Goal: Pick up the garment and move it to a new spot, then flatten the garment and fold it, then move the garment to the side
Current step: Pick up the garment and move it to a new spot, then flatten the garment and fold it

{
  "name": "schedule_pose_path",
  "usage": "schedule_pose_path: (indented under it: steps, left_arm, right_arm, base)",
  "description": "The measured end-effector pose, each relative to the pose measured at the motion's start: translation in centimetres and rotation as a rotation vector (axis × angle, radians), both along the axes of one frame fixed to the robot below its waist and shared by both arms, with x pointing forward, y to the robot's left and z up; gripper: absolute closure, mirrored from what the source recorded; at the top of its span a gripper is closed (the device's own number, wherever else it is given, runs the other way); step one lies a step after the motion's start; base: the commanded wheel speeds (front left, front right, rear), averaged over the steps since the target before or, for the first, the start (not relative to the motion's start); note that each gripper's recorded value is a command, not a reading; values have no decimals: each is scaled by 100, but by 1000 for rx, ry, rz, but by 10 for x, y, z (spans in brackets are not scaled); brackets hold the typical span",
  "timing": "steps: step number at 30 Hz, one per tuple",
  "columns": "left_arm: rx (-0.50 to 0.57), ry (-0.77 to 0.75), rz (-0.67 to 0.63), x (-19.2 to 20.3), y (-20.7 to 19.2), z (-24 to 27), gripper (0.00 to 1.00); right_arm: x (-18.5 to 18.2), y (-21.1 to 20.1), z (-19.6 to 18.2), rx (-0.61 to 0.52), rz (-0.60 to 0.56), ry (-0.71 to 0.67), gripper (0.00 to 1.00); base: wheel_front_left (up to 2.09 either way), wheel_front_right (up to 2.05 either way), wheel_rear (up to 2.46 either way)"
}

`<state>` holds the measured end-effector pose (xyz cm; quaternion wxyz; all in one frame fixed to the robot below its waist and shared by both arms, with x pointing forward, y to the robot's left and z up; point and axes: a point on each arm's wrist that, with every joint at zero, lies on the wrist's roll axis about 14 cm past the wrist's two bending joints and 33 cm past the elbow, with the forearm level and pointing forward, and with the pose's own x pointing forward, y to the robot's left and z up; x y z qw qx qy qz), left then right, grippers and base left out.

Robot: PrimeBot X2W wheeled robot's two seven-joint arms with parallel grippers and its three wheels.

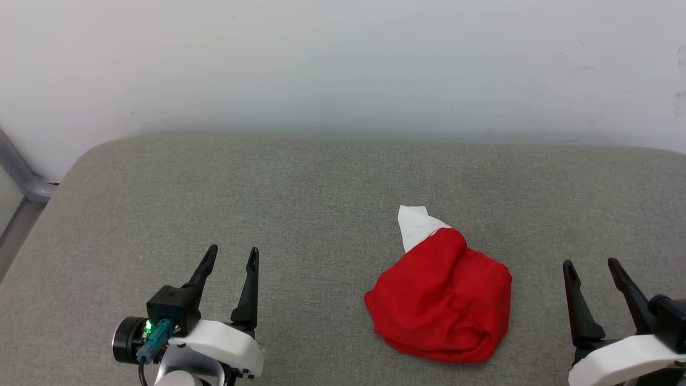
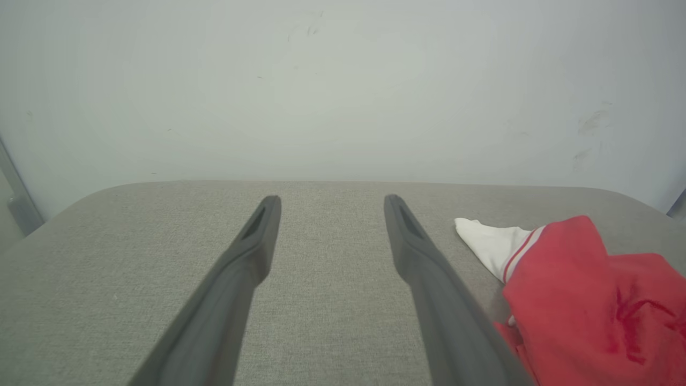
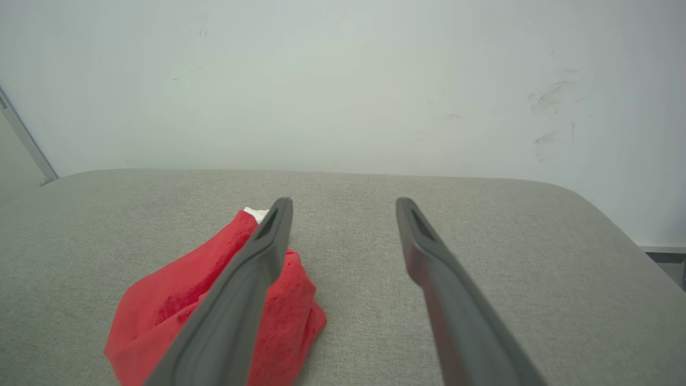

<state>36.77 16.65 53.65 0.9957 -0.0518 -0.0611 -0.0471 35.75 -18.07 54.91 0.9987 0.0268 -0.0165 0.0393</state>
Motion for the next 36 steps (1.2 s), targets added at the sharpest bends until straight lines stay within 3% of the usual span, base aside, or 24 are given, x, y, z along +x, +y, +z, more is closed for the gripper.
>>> schedule_pose_path:
  steps: [6, 12, 22, 31, 32, 33, 36]
  left_arm:
    - [-6, 4, -2, 2, -2, -1, 0]
    - [-18, 9, -8, 7, -5, -3, 0]
    - [-46, 13, 14, 27, -2, -6, 0]
    - [-44, 25, 51, 41, 12, -14, 0]
    - [-44, 29, 52, 41, 12, -16, 0]
    - [-44, 34, 53, 41, 12, -17, 0]
    - [-40, 35, 51, 43, 12, -18, 0]
  right_arm:
    - [2, -3, -12, 44, -6, 48, 0]
    - [32, 18, -42, 89, 70, 245, 0]
    - [91, 81, -72, -86, 375, 616, 0]
    - [94, 128, -125, -245, 579, 920, 0]
    - [91, 129, -131, -246, 591, 956, 57]
    - [90, 132, -133, -239, 601, 966, 100]
    - [100, 135, -119, -237, 606, 899, 100]
  base:
    - [0, 0, 0]
    - [0, 0, 0]
    - [0, 0, 0]
    - [0, 0, 0]
    - [0, 0, 0]
    - [0, 0, 0]
    - [0, 0, 0]
